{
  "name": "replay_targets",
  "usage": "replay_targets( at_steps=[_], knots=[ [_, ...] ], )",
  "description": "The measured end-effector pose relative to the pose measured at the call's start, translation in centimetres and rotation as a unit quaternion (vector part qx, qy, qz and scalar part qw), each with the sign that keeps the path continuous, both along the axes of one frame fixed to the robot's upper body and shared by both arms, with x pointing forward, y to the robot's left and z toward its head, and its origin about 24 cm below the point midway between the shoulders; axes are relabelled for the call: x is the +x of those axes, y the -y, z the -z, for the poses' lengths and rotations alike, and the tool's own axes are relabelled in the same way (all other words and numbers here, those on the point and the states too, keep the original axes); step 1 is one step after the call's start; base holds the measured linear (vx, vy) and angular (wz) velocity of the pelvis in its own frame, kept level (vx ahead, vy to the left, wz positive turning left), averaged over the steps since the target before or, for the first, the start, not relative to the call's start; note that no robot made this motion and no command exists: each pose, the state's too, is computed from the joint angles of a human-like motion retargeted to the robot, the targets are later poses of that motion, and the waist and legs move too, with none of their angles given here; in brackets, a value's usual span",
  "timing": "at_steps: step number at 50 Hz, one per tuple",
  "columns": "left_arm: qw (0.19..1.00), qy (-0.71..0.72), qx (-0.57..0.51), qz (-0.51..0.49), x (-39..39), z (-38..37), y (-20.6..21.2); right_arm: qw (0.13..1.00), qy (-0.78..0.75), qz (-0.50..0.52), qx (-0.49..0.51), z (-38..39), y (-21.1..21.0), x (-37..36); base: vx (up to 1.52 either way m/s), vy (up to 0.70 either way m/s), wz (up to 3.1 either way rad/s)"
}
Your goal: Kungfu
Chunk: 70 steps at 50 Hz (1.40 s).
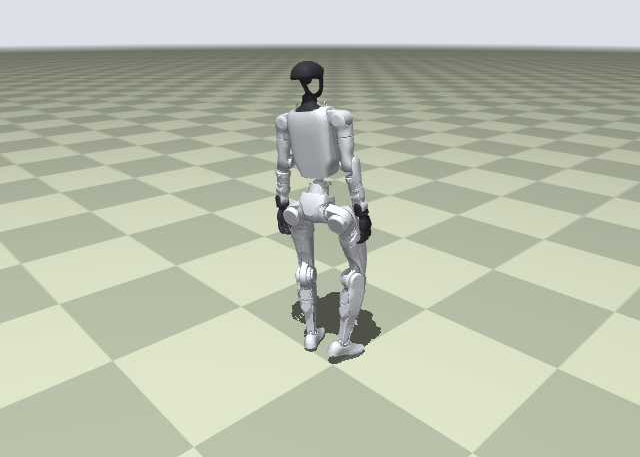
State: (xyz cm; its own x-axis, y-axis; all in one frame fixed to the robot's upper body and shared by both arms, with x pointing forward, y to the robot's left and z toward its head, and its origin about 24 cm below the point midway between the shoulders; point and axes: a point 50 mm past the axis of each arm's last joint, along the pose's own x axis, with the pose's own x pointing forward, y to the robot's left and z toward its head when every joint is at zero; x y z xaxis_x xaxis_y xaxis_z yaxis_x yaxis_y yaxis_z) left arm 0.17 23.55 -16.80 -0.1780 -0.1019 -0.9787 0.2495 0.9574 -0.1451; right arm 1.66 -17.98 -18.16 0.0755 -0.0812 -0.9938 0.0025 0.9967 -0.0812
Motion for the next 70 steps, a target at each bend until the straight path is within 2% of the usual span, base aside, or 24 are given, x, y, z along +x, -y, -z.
replay_targets(
  at_steps=[7, 13, 17, 21, 30, 35, 40, 44, 50, 58, 61, 65, 70],
  knots=[
    [0.998, 0.047, 0.031, 0.041, 2.4, -0.1, -0.9, 1.0, -0.018, 0.01, 0.008, 0.1, -1.1, -1.3, 0.19, -0.04, 0.44],
    [0.998, 0.045, 0.041, 0.021, 1.5, 0.0, -0.8, 0.999, -0.039, 0.003, -0.016, 0.1, -1.8, -1.8, 0.16, -0.15, -0.48],
    [0.999, 0.026, 0.044, -0.009, 0.6, 0.0, -0.5, 0.998, -0.011, 0.047, 0.03, 0.2, -2.2, -1.2, 0.12, -0.19, -0.13],
    [0.997, 0.016, 0.074, 0.001, -0.8, 0.4, 0.6, 0.997, -0.038, 0.05, 0.053, 0.1, -2.0, -2.2, 0.25, -0.2, 0.19],
    [0.986, 0.067, 0.104, 0.113, 0.3, 0.9, 2.5, 0.994, -0.079, 0.007, 0.076, 0.0, -0.5, -1.9, 0.08, -0.11, -0.05],
    [0.956, 0.086, 0.129, 0.248, 2.1, 0.7, 1.4, 0.997, -0.043, -0.017, 0.062, -0.2, 0.9, 0.1, -0.06, 0.07, 0.25],
    [0.943, 0.115, 0.112, 0.291, 4.4, 0.4, 0.8, 0.999, -0.004, 0.002, 0.035, -0.3, 1.8, 1.7, -0.1, 0.16, 0.09],
    [0.951, 0.128, 0.098, 0.263, 5.9, 0.2, 0.7, 0.999, 0.018, 0.02, 0.029, -0.4, 1.8, 2.8, -0.18, 0.25, -0.17],
    [0.975, 0.126, 0.08, 0.165, 6.1, 0.1, 0.4, 0.999, 0.034, -0.001, 0.008, -0.4, 1.7, 3.4, -0.19, 0.22, -0.21],
    [0.988, 0.07, 0.088, 0.104, 2.5, -0.1, -1.2, 1.0, -0.016, 0.013, 0.006, 0.0, -0.6, -0.4, -0.11, 0.07, -0.31],
    [0.991, 0.043, 0.092, 0.091, 0.7, -0.1, -1.6, 0.996, -0.042, 0.07, 0.021, 0.1, -1.9, -2.6, -0.03, -0.01, -0.41],
    [0.994, 0.009, 0.09, 0.059, -2.2, -0.1, -1.2, 0.972, -0.051, 0.219, 0.064, -0.1, -4.1, -4.8, 0.01, -0.05, 0.28],
    [0.995, -0.011, 0.078, -0.054, -4.6, 0.3, 1.6, 0.922, -0.031, 0.37, 0.108, -0.2, -5.1, -4.5, -0.05, -0.03, -0.14]
  ],
)
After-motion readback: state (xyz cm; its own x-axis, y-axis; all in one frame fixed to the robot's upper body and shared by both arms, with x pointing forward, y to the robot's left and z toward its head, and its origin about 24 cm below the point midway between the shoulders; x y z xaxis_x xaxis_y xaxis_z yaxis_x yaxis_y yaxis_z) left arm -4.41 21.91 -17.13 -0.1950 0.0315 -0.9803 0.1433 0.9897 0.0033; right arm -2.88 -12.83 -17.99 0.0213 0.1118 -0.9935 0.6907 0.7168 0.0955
